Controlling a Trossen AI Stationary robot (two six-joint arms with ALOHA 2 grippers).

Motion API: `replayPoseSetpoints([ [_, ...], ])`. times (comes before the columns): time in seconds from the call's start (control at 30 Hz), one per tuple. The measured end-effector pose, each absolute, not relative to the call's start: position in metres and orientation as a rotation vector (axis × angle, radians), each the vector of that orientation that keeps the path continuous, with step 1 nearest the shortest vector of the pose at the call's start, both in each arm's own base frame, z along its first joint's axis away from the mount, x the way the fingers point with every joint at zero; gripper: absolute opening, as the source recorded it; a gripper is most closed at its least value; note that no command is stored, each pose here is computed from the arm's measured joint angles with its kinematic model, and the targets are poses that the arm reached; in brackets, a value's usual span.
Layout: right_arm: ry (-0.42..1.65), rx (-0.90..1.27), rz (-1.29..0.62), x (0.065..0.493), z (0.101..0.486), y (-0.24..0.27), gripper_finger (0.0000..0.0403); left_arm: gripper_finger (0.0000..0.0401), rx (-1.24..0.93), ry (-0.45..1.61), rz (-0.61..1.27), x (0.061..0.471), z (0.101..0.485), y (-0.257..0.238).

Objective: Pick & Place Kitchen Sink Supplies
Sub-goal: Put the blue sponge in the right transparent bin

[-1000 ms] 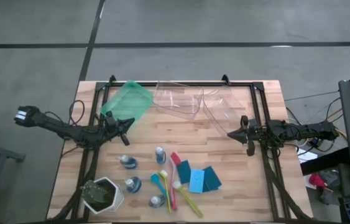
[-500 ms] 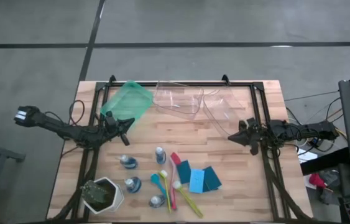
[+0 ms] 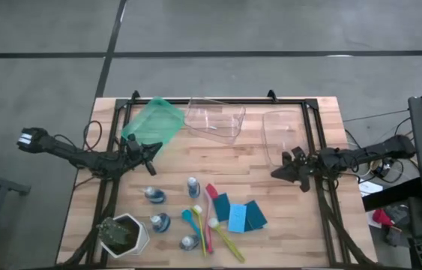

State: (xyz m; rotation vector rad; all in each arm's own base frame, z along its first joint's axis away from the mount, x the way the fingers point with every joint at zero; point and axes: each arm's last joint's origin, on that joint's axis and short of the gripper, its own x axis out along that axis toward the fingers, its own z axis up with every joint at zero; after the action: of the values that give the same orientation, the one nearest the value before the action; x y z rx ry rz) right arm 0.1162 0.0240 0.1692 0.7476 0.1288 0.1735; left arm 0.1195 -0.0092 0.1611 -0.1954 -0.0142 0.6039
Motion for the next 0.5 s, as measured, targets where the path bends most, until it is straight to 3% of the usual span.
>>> replayPoseSetpoints([
  [0.27,0.115,0.636,0.08,0.125,0.206,0.023,0.0093,0.0,-0.195,-0.014,0.604,0.119,0.161,-0.009],
  [0.5,0.283,0.631,0.151,0.138,0.229,0.042,0.01,0.0,-0.196,-0.014,0.604,0.119,0.161,-0.009],
])
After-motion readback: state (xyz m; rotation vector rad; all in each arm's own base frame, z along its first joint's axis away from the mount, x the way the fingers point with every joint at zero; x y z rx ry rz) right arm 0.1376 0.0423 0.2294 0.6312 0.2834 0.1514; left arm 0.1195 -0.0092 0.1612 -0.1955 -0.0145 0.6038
